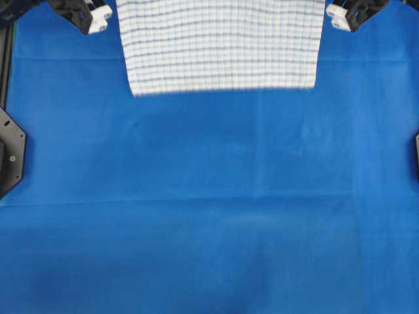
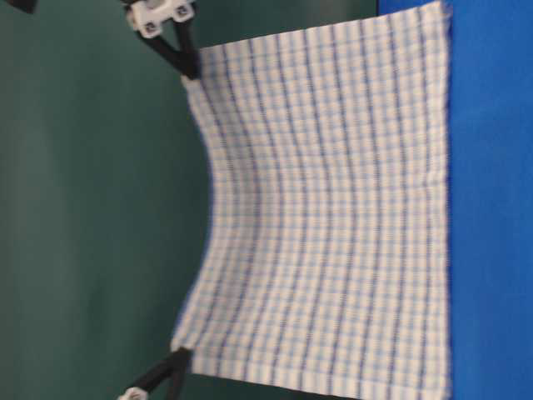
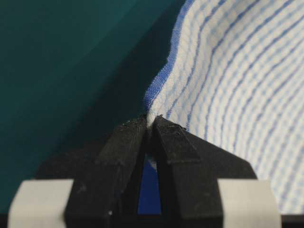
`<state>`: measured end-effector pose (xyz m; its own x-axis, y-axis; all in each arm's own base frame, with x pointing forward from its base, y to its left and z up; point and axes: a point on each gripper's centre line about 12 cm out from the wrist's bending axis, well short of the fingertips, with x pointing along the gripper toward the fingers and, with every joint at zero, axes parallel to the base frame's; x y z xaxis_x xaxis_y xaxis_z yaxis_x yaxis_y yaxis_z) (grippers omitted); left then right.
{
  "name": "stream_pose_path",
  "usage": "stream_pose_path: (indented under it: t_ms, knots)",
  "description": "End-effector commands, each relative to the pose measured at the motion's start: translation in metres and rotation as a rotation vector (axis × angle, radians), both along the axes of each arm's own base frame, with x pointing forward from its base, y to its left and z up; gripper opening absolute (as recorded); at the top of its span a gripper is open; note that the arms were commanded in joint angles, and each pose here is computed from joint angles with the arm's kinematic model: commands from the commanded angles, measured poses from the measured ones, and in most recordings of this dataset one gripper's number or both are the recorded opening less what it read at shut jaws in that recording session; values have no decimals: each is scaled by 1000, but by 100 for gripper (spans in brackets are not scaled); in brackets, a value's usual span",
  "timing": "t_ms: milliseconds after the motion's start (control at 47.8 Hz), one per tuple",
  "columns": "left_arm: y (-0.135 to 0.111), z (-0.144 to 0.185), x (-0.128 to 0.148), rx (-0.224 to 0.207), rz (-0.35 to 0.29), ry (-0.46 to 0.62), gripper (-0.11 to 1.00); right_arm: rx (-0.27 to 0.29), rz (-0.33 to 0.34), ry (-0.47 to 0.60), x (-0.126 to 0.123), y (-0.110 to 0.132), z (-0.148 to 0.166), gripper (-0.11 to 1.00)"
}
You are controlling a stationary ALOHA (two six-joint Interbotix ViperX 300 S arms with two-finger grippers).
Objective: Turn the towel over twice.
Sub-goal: 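Lift the far corners with both grippers and pull them back, raising the towel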
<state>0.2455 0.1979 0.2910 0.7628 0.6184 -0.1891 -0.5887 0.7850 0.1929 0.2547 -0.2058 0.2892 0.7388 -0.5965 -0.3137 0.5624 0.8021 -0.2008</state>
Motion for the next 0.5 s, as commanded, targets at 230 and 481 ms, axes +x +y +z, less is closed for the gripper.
stream_pose_path:
  t_ms: [230, 481]
  knots:
    - [-31, 34, -12, 65, -59, -84, 4, -34, 20, -55, -13, 19, 34, 5]
    - [-80, 17, -9, 36, -215, -65, 4, 61, 118, -1, -18, 63, 19, 5]
